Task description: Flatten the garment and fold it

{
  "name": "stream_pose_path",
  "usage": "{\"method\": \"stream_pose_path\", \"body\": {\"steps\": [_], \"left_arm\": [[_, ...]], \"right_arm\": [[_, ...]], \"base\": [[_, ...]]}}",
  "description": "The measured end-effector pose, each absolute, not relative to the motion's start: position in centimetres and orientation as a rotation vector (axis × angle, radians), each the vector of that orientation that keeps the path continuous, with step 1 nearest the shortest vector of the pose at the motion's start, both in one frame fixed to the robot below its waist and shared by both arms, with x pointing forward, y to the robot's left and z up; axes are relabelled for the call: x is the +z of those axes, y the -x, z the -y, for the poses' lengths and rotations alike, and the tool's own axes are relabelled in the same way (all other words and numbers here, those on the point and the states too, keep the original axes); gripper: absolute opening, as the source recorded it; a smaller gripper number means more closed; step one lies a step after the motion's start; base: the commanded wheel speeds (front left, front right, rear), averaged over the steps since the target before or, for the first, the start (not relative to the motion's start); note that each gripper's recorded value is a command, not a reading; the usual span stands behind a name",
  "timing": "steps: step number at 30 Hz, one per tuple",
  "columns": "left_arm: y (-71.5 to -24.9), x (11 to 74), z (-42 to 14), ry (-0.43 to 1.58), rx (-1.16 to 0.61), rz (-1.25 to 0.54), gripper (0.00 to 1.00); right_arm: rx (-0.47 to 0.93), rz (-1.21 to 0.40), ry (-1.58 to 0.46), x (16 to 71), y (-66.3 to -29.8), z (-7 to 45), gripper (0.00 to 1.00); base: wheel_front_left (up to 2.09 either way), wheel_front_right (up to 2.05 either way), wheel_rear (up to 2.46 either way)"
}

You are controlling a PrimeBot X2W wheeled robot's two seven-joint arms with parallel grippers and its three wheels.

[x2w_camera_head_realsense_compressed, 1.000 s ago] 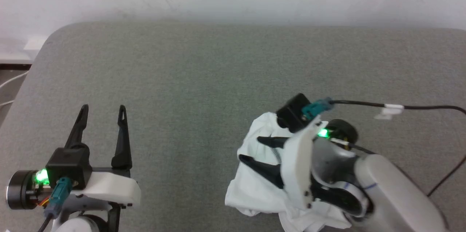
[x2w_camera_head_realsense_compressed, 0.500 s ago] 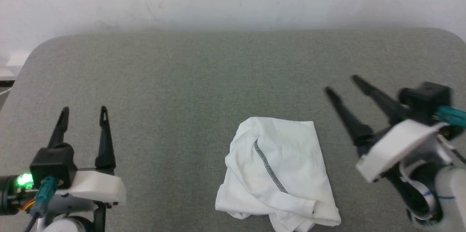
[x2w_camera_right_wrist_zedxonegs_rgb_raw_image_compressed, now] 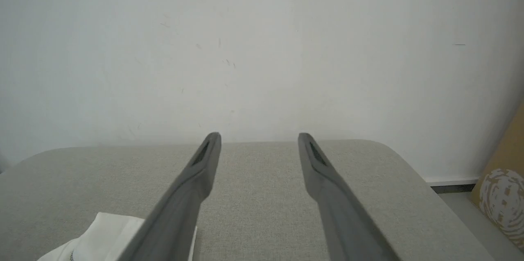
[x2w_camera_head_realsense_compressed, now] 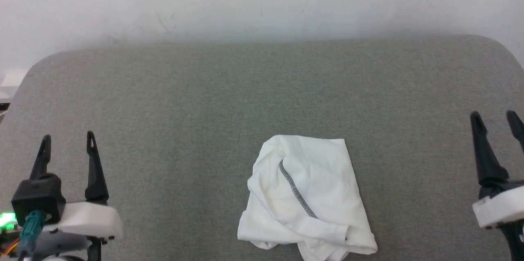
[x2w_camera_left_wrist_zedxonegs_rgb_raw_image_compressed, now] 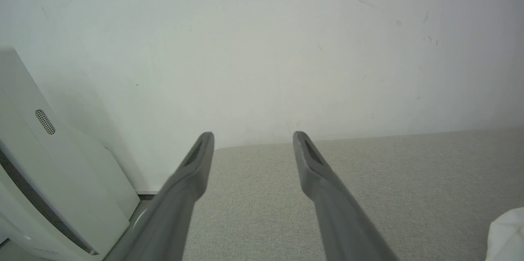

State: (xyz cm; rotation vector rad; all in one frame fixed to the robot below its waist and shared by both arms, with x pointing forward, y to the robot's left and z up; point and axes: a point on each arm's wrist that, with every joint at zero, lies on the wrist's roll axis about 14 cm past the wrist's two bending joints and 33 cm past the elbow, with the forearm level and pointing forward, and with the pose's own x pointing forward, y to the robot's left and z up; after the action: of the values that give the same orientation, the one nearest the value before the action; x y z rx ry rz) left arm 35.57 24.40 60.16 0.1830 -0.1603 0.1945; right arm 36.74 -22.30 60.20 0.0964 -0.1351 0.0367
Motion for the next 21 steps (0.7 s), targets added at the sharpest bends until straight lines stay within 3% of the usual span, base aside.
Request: {"method": "stream_pose_path", "body": {"steps": [6, 13, 21], "left_arm": [[-34.8, 59.1, -24.4, -0.161, 0.175, 0.131, 1.00], [-34.2, 58.5, -24.9, -0.142, 0.146, 0.132, 1.00], [-33.9, 59.1, -25.8, -0.111, 0.157, 0.185, 1.00]], "right_arm": [[-0.035, 0.013, -0.100, 56.8, -35.1, 24.5, 1.00], [-0.011, -0.329, -0.193, 49.5, -35.0, 25.1, 1.00], [0.126, -0.777, -0.376, 41.7, -34.2, 21.0, 1.00]], "base": [[0.00, 0.00, 0.00], [0.00, 0.00, 0.00], [0.00, 0.00, 0.00]]}}
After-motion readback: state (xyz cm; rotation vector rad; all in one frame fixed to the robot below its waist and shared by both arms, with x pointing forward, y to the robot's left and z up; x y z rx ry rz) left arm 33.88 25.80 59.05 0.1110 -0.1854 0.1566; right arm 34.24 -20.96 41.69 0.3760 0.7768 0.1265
